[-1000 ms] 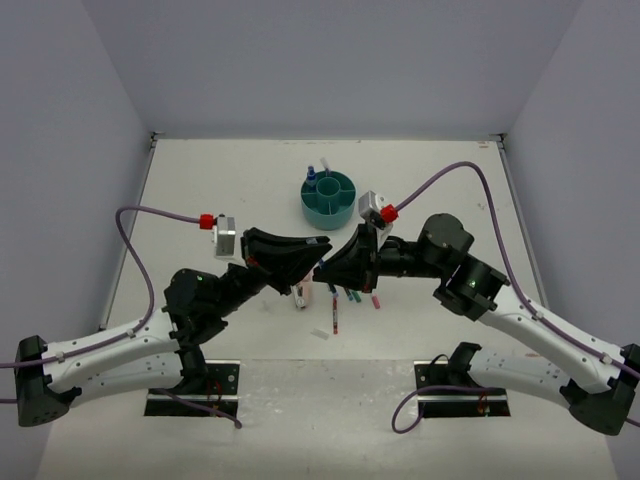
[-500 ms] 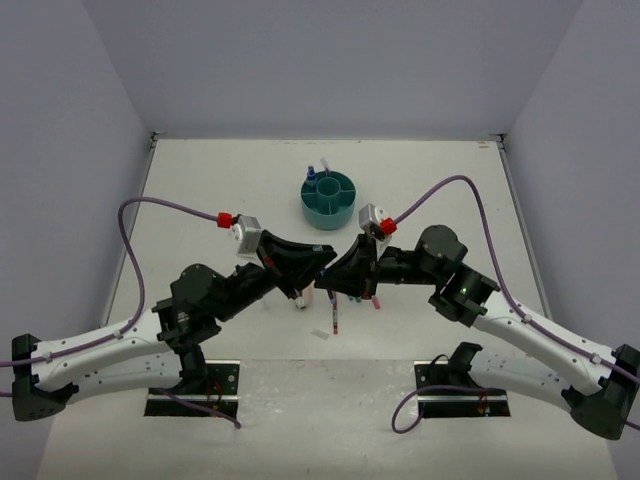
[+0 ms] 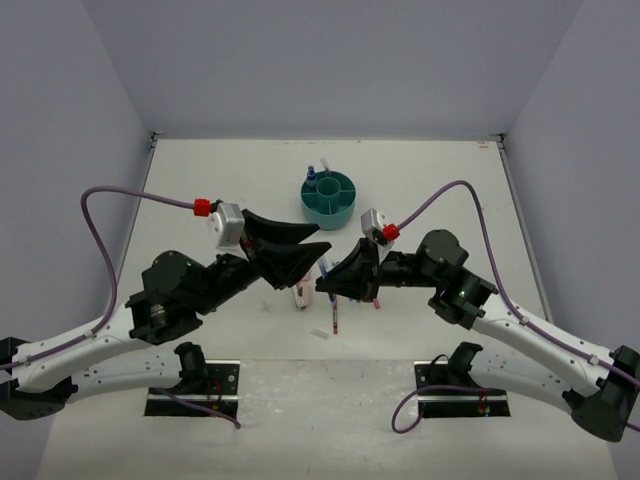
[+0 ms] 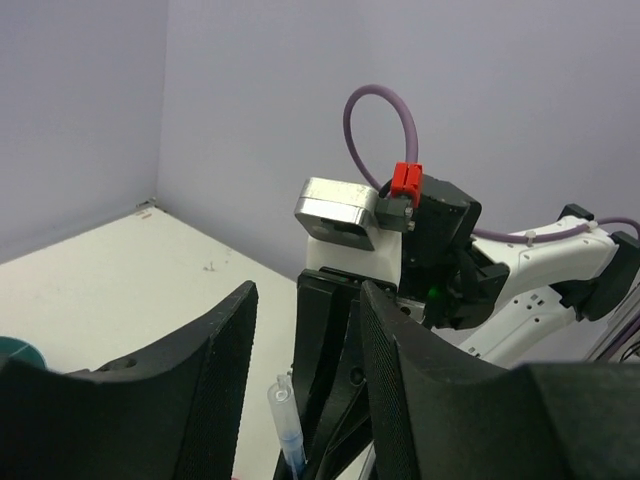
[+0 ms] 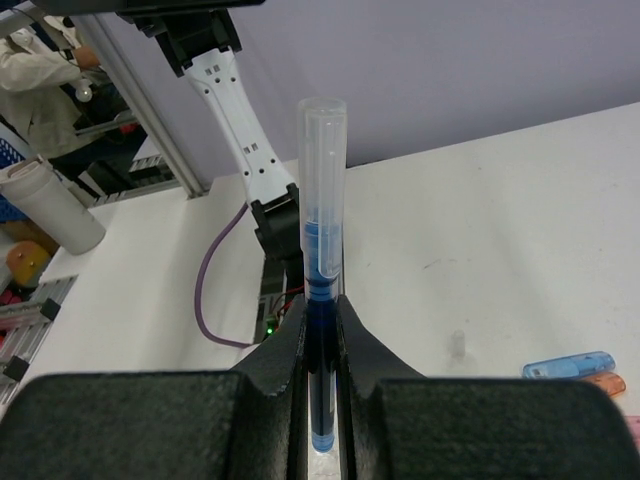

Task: Sort the stationery into containers
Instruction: Close the pen cap on the pen.

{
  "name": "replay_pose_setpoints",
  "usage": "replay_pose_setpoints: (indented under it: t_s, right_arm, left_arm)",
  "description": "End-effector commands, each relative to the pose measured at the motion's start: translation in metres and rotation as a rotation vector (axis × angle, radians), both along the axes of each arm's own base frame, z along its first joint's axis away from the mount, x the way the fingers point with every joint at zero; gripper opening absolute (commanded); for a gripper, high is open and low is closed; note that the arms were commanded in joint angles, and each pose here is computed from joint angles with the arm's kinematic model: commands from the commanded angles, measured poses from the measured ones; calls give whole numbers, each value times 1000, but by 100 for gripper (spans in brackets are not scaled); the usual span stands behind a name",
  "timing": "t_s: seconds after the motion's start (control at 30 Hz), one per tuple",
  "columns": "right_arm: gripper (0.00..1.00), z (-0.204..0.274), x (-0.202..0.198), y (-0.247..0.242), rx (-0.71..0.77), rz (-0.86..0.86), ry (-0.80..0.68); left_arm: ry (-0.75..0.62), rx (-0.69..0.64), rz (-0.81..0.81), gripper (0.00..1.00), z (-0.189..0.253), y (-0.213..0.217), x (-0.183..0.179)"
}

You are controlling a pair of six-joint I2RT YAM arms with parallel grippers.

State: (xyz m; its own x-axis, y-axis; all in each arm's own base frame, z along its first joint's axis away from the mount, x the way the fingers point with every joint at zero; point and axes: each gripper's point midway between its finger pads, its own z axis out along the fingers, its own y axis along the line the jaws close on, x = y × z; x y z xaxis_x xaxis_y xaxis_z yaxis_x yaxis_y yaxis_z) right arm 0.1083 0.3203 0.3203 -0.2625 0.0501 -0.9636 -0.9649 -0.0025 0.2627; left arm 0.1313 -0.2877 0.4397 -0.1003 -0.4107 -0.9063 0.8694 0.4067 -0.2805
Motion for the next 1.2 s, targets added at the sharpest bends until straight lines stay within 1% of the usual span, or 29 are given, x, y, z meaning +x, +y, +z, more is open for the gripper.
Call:
replay_pose_setpoints:
  t_s: [0.0, 0.1, 0.17, 0.4, 0.47, 0.5, 0.53, 0.57, 0.63, 0.73, 0.77, 0.83, 0.97, 1.13, 1.17]
  right_arm:
    - [0, 20, -9, -7, 63, 28, -76]
    - [0, 24, -11, -8, 74, 30, -85]
    - [0, 28, -11, -10, 87, 23, -97]
    - [0, 33, -9, -11, 93, 8, -100]
    - [0, 34, -8, -12, 96, -4, -101]
    - [0, 34, -8, -12, 95, -4, -98]
    - [0, 34, -8, -12, 96, -6, -100]
    - [0, 35, -8, -13, 97, -7, -101]
    - [0, 36, -9, -13, 100, -5, -103]
    - [0, 35, -10, -13, 98, -2, -105]
    - [2, 34, -9, -13, 95, -3, -105]
    - [12, 31, -8, -13, 90, -6, -107]
    - [38, 27, -7, -12, 86, -12, -103]
    - [52, 26, -5, -11, 85, -18, -101]
    - [50, 26, -6, -12, 84, -14, -102]
  left_arm:
    - [-33, 46, -22, 47, -3, -5, -4]
    - [-30, 63, -37, 43, -12, -7, -6]
    - [-22, 76, -56, 39, -20, -10, -8]
    - [-28, 94, -130, 40, -33, -17, -19]
    - [-30, 99, -151, 44, -35, -19, -23]
    - [-34, 101, -164, 44, -35, -20, -25]
    - [-33, 101, -167, 41, -36, -21, -25]
    - [-33, 102, -168, 35, -37, -21, -25]
    - [-27, 104, -160, 1, -37, -22, -24]
    - [-27, 97, -149, 0, -34, -21, -22]
    - [-30, 94, -149, 0, -32, -21, -22]
    - [-38, 88, -149, 0, -27, -20, -22]
    - [-53, 80, -153, 0, -19, -19, -24]
    - [-61, 93, -163, 0, -19, -21, -25]
    - [-60, 94, -164, 0, -19, -21, -25]
